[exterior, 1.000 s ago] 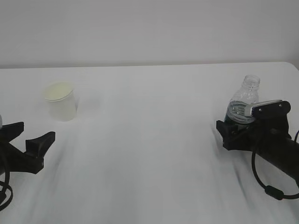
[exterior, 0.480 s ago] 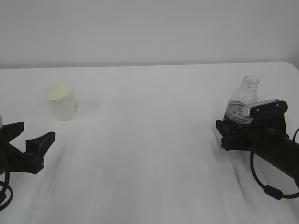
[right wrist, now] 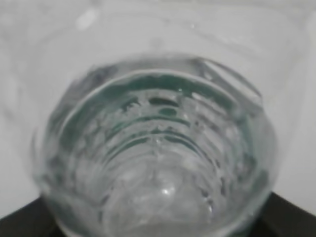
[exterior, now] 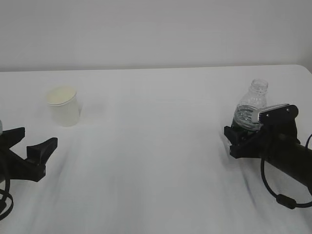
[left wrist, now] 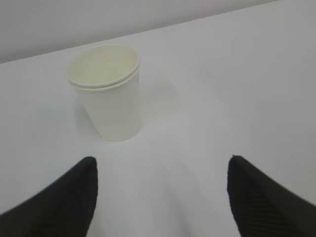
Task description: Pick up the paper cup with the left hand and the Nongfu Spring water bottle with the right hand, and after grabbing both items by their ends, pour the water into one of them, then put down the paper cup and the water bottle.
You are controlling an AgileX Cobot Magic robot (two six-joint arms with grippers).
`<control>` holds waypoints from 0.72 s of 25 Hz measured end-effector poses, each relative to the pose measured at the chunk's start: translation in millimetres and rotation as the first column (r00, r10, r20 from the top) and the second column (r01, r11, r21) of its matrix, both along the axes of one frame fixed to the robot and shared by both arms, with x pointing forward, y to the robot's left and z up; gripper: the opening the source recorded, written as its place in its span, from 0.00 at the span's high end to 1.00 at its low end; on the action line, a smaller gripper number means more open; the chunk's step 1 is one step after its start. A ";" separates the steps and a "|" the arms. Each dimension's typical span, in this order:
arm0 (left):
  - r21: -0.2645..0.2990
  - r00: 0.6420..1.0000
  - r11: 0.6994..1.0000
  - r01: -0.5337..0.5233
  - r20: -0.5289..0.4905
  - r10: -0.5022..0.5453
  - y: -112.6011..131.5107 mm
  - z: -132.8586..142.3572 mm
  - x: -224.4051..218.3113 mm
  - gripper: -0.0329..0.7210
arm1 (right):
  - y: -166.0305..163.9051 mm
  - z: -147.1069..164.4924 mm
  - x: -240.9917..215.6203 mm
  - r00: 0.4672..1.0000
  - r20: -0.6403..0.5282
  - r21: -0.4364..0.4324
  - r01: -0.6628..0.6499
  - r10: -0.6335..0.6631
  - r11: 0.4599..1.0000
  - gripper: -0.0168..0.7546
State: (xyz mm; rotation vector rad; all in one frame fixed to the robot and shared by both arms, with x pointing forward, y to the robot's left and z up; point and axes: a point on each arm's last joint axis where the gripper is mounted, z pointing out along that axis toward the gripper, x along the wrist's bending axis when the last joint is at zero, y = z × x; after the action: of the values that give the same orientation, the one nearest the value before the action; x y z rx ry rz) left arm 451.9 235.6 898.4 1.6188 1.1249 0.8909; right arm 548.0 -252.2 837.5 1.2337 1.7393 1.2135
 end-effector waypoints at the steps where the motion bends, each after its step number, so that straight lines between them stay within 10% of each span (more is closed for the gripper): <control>1: 0.000 1.000 1.000 -0.002 0.000 0.002 0.1 0.0 0.0 0.18 | 0.2 1.3 -0.1 1.000 -0.008 -0.004 -0.004 0.004 1.000 0.36; 18: -0.006 1.000 1.000 -0.008 0.030 0.008 -2.2 3.9 9.8 0.18 | 3.6 31.7 -3.2 0.998 0.018 -0.040 -0.062 0.063 0.997 0.36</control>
State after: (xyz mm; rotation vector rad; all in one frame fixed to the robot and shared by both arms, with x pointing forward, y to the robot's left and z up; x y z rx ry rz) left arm 461.7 233.4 902.3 1.5918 1.1130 0.9131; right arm 544.8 -248.6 869.3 1.1485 1.7909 1.2171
